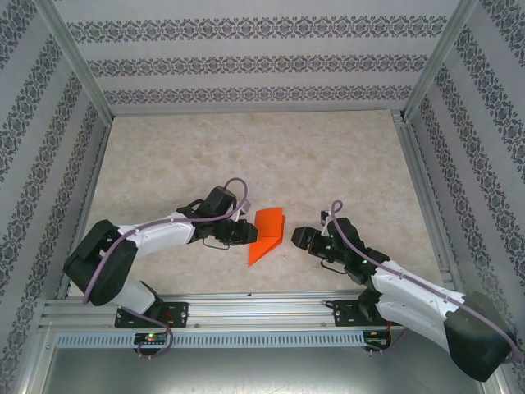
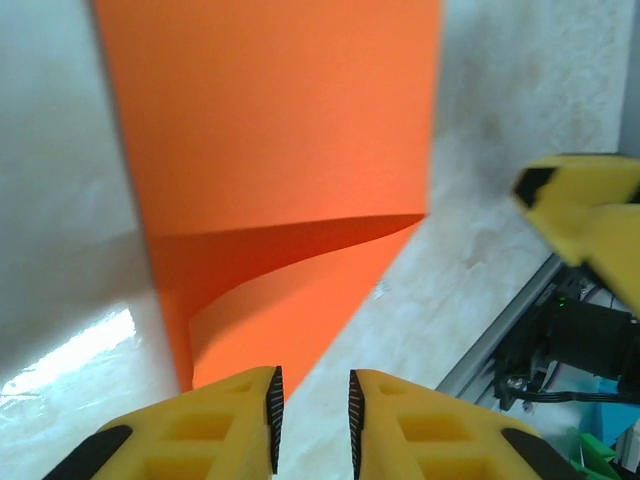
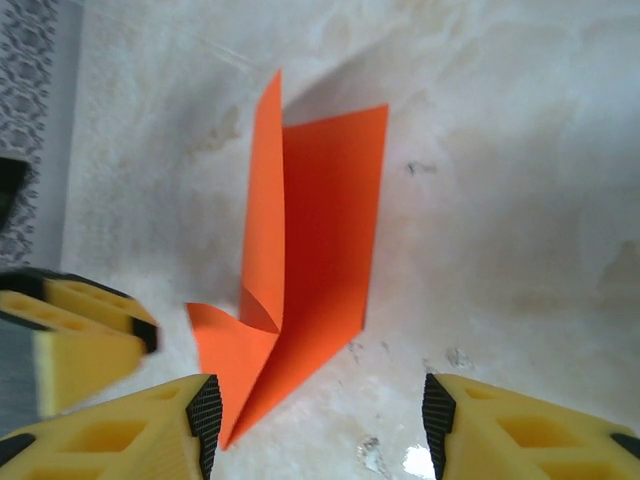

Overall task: Fold a paper plane with a square sheet of paper (pick it up from the middle)
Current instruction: Fourth fold the wing at the center of the table.

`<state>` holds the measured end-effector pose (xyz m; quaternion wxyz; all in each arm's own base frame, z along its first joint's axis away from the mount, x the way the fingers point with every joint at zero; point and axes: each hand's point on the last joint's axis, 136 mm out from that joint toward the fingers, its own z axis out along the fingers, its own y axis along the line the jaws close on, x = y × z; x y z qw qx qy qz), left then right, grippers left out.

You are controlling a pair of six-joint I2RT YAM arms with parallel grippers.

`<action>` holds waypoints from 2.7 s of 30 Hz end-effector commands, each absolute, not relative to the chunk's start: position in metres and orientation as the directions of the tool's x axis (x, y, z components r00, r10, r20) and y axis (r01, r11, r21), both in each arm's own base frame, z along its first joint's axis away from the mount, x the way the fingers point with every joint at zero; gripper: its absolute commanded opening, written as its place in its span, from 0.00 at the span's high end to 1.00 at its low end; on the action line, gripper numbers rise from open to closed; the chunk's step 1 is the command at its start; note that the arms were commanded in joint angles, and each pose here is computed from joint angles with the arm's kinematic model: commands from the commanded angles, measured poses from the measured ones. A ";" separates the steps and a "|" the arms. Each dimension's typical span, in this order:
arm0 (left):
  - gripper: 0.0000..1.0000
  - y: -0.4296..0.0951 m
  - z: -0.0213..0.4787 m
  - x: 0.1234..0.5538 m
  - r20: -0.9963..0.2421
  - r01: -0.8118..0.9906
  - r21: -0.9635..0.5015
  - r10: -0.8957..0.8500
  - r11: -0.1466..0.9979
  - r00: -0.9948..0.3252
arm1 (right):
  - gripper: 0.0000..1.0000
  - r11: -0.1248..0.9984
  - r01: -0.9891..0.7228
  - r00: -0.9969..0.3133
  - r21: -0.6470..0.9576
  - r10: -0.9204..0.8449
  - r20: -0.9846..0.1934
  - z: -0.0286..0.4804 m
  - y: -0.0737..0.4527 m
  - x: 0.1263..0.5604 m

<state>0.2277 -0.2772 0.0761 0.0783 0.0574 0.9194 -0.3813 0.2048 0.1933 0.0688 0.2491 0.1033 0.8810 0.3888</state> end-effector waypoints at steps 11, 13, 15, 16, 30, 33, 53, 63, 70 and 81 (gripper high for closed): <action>0.63 -0.264 0.085 0.217 -0.247 0.203 -0.629 0.055 0.751 -0.967 | 0.35 0.622 -0.115 -0.939 0.775 0.186 -0.289 0.076 0.269 0.223; 0.61 -0.263 0.086 0.214 -0.267 0.209 -0.605 0.051 0.768 -0.962 | 0.35 0.627 -0.108 -0.942 0.771 0.182 -0.281 0.071 0.270 0.229; 0.58 -0.262 0.083 0.210 -0.287 0.211 -0.562 0.050 0.800 -0.957 | 0.35 0.621 -0.110 -0.946 0.776 0.174 -0.273 0.069 0.273 0.236; 0.57 -0.262 0.082 0.208 -0.300 0.219 -0.541 0.056 0.812 -0.952 | 0.35 0.620 -0.113 -0.946 0.777 0.171 -0.274 0.070 0.273 0.239; 0.45 -0.278 0.066 0.198 -0.444 0.347 -0.050 0.290 0.937 -0.848 | 0.68 0.587 -0.095 -0.970 0.804 0.128 -0.207 0.066 0.278 0.265; 0.44 -0.286 0.062 0.195 -0.439 0.375 0.044 0.355 0.926 -0.825 | 0.71 0.583 -0.092 -0.971 0.807 0.128 -0.203 0.070 0.276 0.266; 0.50 -0.277 0.034 0.196 -0.469 0.256 0.212 0.328 0.943 -0.820 | 0.71 0.590 -0.075 -0.973 0.804 0.135 -0.189 0.078 0.266 0.264; 0.59 -0.279 0.026 0.195 -0.455 0.261 0.213 0.332 0.942 -0.826 | 0.73 0.596 -0.066 -0.973 0.800 0.140 -0.185 0.076 0.264 0.264; 0.72 -0.278 0.021 0.192 -0.447 0.260 0.206 0.327 0.944 -0.833 | 0.75 0.599 -0.061 -0.973 0.799 0.141 -0.181 0.074 0.264 0.265; 0.78 -0.284 0.021 0.192 -0.446 0.275 0.188 0.331 0.943 -0.832 | 0.74 0.610 -0.058 -0.972 0.790 0.147 -0.185 0.075 0.260 0.265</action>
